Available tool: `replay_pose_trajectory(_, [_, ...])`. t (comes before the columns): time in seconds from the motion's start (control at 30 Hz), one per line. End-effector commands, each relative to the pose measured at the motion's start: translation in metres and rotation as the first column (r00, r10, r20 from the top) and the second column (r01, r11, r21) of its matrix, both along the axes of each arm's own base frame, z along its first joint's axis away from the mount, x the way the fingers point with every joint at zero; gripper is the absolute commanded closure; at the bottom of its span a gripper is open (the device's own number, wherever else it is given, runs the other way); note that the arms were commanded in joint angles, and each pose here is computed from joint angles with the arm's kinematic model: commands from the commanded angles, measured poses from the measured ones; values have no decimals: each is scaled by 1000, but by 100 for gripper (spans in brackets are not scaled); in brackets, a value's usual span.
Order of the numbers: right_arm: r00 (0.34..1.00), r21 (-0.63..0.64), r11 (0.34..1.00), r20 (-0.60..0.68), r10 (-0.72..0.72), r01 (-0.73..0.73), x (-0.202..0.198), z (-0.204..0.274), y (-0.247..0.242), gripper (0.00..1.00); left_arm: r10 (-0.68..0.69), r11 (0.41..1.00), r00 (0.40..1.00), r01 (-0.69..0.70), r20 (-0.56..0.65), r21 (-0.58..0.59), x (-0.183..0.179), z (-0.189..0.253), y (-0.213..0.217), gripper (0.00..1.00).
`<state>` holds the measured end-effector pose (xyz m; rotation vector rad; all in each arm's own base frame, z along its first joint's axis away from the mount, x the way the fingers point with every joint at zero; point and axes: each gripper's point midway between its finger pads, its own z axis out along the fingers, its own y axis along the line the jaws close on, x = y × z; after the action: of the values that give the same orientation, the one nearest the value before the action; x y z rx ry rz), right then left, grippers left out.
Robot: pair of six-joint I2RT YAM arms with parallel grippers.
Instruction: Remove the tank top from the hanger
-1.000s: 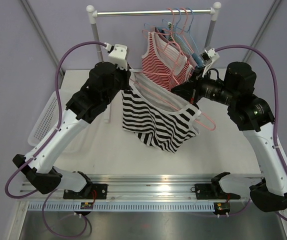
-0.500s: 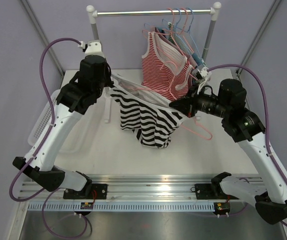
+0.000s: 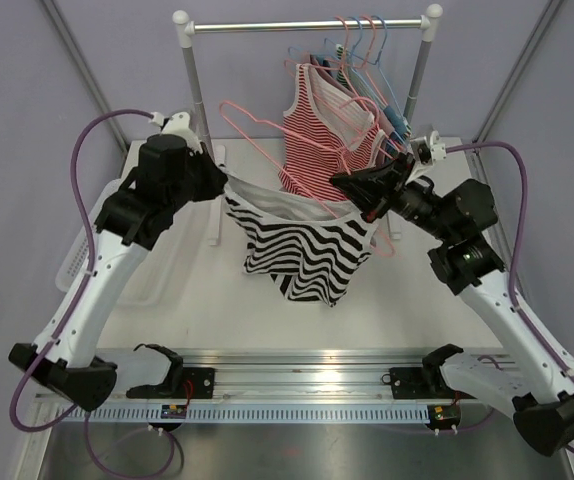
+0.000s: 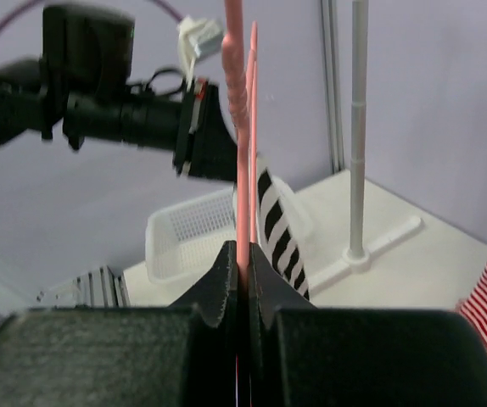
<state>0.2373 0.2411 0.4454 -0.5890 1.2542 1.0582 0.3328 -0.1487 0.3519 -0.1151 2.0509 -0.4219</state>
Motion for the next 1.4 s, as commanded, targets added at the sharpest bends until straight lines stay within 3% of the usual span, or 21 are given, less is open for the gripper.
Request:
replay_pose_trajectory(0.0, [976, 264, 956, 205, 72, -126, -4, 75, 6, 100, -271, 943, 944, 299, 186, -144, -42, 44, -40, 100])
replay_pose_trajectory(0.17, [946, 470, 856, 318, 62, -214, 8, 106, 3, 100, -513, 839, 845, 531, 148, -122, -87, 20, -71, 100])
replay_pose_trajectory(0.23, [933, 530, 810, 354, 59, -252, 14, 110, 1, 100, -541, 830, 834, 550, 104, -91, -96, 3, -69, 100])
replay_pose_trajectory(0.27, [940, 537, 809, 337, 53, -238, 19, 114, 2, 100, -461, 883, 884, 466, 78, -55, -86, -5, -55, 100])
replay_pose_trajectory(0.33, [989, 480, 875, 147, -9, -63, 56, 97, 11, 100, -332, 943, 943, 332, 14, 18, -78, -22, -28, 100])
replay_pose_trajectory(0.37, [989, 438, 899, 132, -70, 5, 65, 101, 10, 100, -186, 978, 983, 185, 6, 100, -64, -28, -1, 100])
replay_pose_trajectory(0.4, [995, 340, 935, -2, -103, 98, 82, 74, 17, 100, -128, 979, 991, 131, -34, 153, -64, -39, 13, 100])
replay_pose_trajectory(0.43, [987, 294, 943, -28, -157, 159, 90, 68, 14, 100, -37, 975, 999, 43, -31, 216, -59, -42, 31, 98])
replay_pose_trajectory(0.5, [971, 140, 962, -70, -227, 235, 101, 45, 13, 100, -20, 968, 998, 32, -51, 249, -58, -46, 36, 97])
replay_pose_trajectory(0.6, [920, -22, 935, -172, -352, 353, 119, 15, 2, 100, -96, 973, 995, 101, -37, 208, -62, -42, 23, 82])
replay_pose_trajectory(0.63, [909, -51, 927, -182, -375, 372, 120, 20, -2, 100, -130, 973, 991, 134, -37, 188, -64, -40, 17, 66])
replay_pose_trajectory(0.7, [890, -164, 917, -226, -395, 365, 122, -4, -3, 100, -146, 973, 989, 147, -20, 177, -67, -34, 15, 52])
replay_pose_trajectory(0.73, [891, -168, 915, -221, -397, 367, 120, 3, -4, 100, -145, 973, 989, 145, -14, 180, -68, -33, 17, 37])
replay_pose_trajectory(0.87, [861, -271, 883, -240, -448, 384, 126, -3, -10, 100, -126, 969, 992, 124, -4, 216, -75, -26, 29, 14])
replay_pose_trajectory(0.93, [852, -293, 870, -236, -468, 397, 135, -2, -9, 100, -114, 965, 993, 107, 18, 238, -77, -20, 36, 8])
replay_pose_trajectory(0.97, [856, -271, 868, -207, -474, 416, 138, 19, -10, 100, -114, 963, 993, 106, 20, 246, -78, -21, 38, 1])
replay_pose_trajectory(1.1, [808, -362, 808, -201, -554, 464, 187, 9, -2, 100, -118, 955, 993, 109, 15, 274, -83, -29, 43, 1])
replay_pose_trajectory(1.13, [797, -327, 795, -168, -580, 510, 192, 32, -7, 100, -102, 952, 995, 97, 2, 289, -83, -36, 47, 1])
replay_pose_trajectory(1.2, [782, -361, 771, -155, -604, 525, 214, 20, -1, 100, -91, 949, 996, 87, 1, 302, -85, -40, 51, 1])
replay_pose_trajectory(1.27, [789, -321, 776, -119, -602, 544, 219, 43, 1, 100, -67, 946, 998, 62, 3, 318, -85, -44, 57, 1])
replay_pose_trajectory(1.37, [778, -349, 755, -105, -620, 555, 246, 30, 10, 100, -57, 944, 998, 52, 3, 327, -86, -47, 59, 1])
